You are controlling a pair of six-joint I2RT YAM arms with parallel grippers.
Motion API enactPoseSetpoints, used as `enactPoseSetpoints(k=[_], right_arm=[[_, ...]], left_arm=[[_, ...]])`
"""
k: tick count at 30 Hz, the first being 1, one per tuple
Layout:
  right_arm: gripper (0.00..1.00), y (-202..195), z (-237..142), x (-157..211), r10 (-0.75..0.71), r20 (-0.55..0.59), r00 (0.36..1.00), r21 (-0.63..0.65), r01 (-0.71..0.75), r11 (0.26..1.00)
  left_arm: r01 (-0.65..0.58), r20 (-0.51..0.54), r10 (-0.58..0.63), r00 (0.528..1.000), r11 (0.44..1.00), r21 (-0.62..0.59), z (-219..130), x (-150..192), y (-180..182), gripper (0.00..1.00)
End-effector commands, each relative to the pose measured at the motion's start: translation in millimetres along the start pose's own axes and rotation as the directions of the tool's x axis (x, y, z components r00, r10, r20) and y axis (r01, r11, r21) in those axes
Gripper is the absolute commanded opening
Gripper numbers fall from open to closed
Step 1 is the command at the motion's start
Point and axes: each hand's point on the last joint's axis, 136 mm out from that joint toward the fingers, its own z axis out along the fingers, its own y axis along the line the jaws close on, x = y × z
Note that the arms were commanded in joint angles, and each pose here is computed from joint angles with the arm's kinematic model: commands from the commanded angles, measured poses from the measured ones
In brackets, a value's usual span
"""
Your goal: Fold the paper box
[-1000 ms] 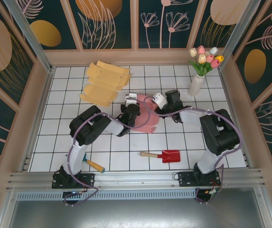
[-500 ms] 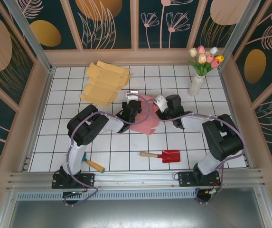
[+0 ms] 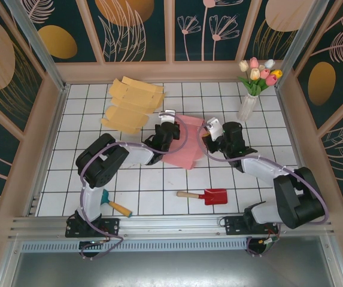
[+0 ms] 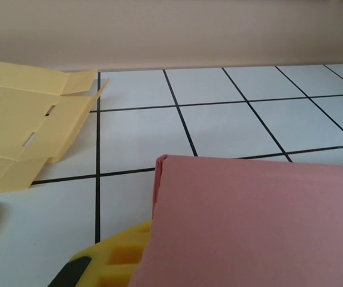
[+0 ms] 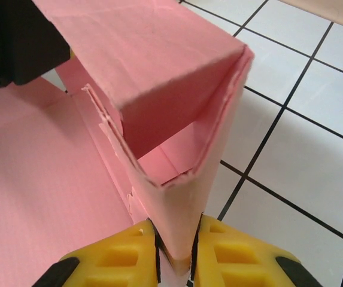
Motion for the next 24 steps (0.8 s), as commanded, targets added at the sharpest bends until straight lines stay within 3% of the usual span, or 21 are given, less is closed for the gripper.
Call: enactPoseSetpoints(k=[1, 7, 13, 24], right_arm=[[0.19, 9, -16, -42, 0.029, 0.180, 0.983, -0.071, -0.016, 0.997], [0.18, 6, -30, -44, 0.074, 0.230, 0.970, -0.096, -0.053, 0.994], [0.19, 16, -23, -33, 0.064, 0.211, 0.975, -0.109, -0.041, 0.993], [0.21, 31, -5, -33, -0.034, 0.219, 0.975, 0.023, 0.030, 0.999]], left_arm=[[-0.024, -0.046, 0.027, 0.999, 0.998, 0.055, -12, 13, -15, 0.00], [-0.062, -0.043, 0.063, 0.997, 0.998, 0.027, -12, 21, -9, 0.00], [-0.013, -0.045, 0.016, 0.999, 0.998, 0.063, -17, 17, -16, 0.00], [0.102, -0.080, -0.094, 0.992, 0.991, 0.092, -26, 3, -26, 0.00]])
